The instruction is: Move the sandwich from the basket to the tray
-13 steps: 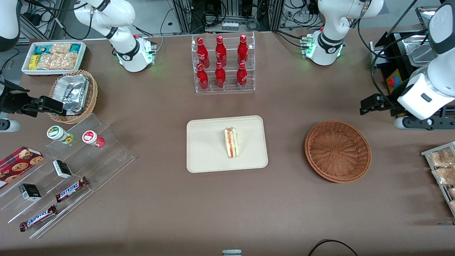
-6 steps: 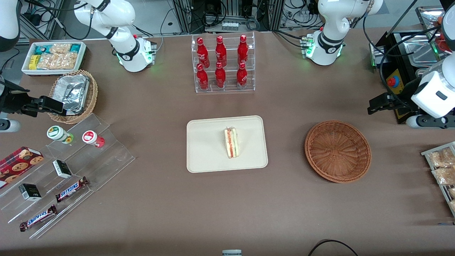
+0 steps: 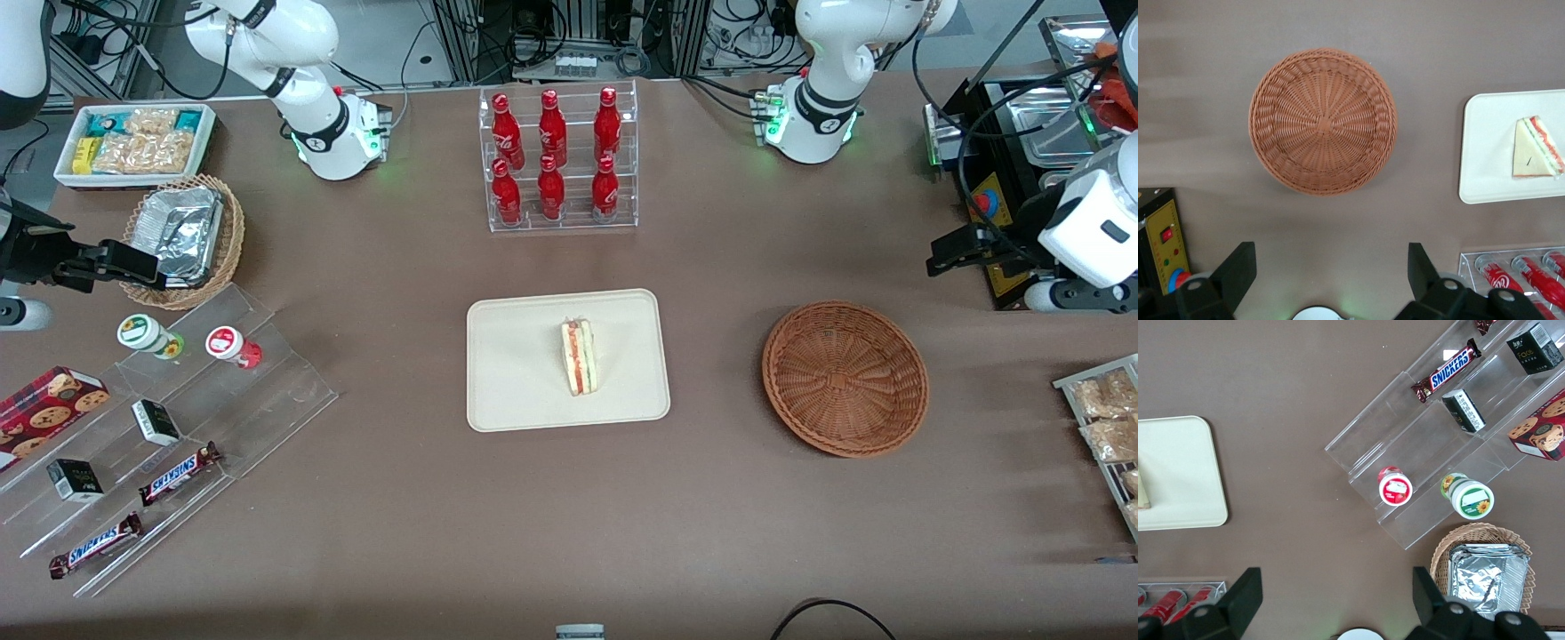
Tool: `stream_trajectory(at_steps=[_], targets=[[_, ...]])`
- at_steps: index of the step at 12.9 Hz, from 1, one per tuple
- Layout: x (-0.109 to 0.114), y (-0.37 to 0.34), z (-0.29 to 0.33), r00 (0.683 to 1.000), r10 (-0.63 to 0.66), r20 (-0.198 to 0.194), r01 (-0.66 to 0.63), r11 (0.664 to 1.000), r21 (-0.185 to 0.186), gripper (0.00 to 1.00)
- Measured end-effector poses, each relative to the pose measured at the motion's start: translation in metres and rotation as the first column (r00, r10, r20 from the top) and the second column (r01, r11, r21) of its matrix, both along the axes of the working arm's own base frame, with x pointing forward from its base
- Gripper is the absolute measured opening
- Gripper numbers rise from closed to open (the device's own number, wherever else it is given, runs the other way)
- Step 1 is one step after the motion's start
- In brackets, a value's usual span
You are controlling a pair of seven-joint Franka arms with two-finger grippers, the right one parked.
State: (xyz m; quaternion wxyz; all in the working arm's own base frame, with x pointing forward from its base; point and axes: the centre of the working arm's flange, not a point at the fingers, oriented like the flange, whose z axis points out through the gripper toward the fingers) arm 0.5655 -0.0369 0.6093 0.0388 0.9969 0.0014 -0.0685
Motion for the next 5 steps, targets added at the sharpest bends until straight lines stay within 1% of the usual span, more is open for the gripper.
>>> stream_trajectory(at_steps=[5], targets=[[-0.028, 0.013, 0.023, 0.999, 0.016, -0.047, -0.016, 1.000, 0.012, 1.00]])
